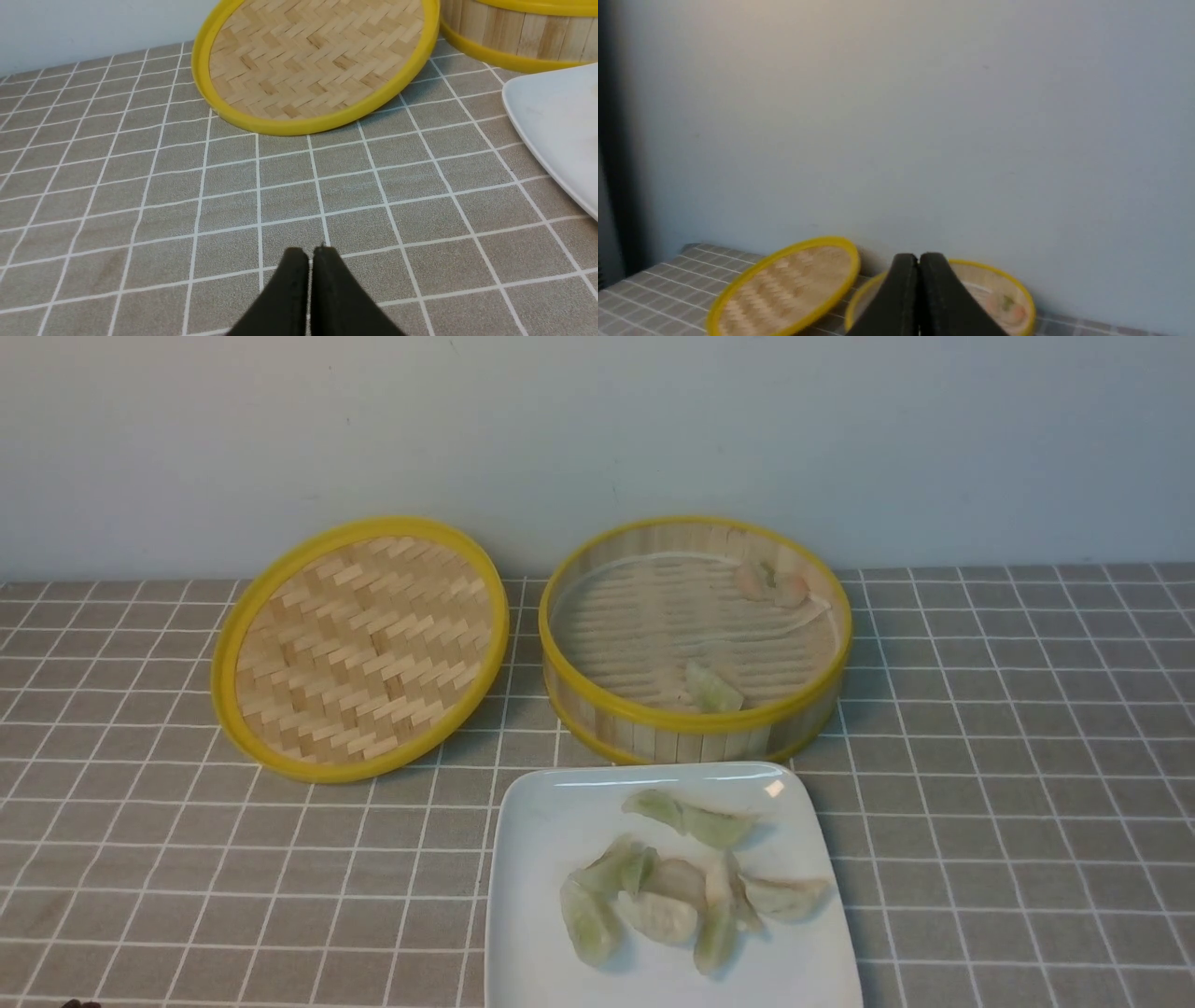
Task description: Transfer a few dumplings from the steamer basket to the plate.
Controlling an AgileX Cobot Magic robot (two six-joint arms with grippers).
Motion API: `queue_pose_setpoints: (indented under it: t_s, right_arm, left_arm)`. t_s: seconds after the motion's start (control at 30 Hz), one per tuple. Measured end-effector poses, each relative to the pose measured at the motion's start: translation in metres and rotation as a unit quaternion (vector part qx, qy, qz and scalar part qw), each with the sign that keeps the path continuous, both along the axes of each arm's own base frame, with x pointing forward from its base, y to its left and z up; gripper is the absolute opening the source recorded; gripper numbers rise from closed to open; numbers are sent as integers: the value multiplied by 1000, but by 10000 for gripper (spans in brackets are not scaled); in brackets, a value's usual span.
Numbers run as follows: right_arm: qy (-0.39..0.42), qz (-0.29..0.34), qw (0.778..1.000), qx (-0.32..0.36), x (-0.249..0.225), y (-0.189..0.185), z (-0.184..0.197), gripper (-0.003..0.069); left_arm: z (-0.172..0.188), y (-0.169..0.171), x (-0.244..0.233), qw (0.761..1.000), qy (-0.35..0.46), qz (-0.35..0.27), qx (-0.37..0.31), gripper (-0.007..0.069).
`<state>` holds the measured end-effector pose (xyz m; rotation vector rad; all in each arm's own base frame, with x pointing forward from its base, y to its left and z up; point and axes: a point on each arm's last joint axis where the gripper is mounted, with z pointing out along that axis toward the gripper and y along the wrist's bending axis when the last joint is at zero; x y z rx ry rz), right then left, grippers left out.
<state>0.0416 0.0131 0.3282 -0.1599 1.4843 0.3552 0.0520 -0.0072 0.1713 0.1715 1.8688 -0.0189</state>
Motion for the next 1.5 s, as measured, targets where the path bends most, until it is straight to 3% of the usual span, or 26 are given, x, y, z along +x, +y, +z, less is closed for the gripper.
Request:
queue_pose_setpoints:
  t_s: [0.23, 0.4, 0.8, 1.5]
  right_arm:
    - [113, -191, 974, -46, 17, -18, -93, -15]
    - [162, -217, 961, -47, 13, -21, -148, -15]
    - [146, -182, 972, -31, 13, -16, -147, -15]
    - [144, -179, 972, -43, 13, -16, -147, -15]
  left_arm:
    - [0, 0, 0, 1000, 0, 0, 0, -5]
    - [0, 0, 0, 1000, 0, 0, 0, -5]
    - [0, 0, 0, 1000, 0, 0, 0, -5]
    - [0, 0, 0, 1000, 0, 0, 0, -5]
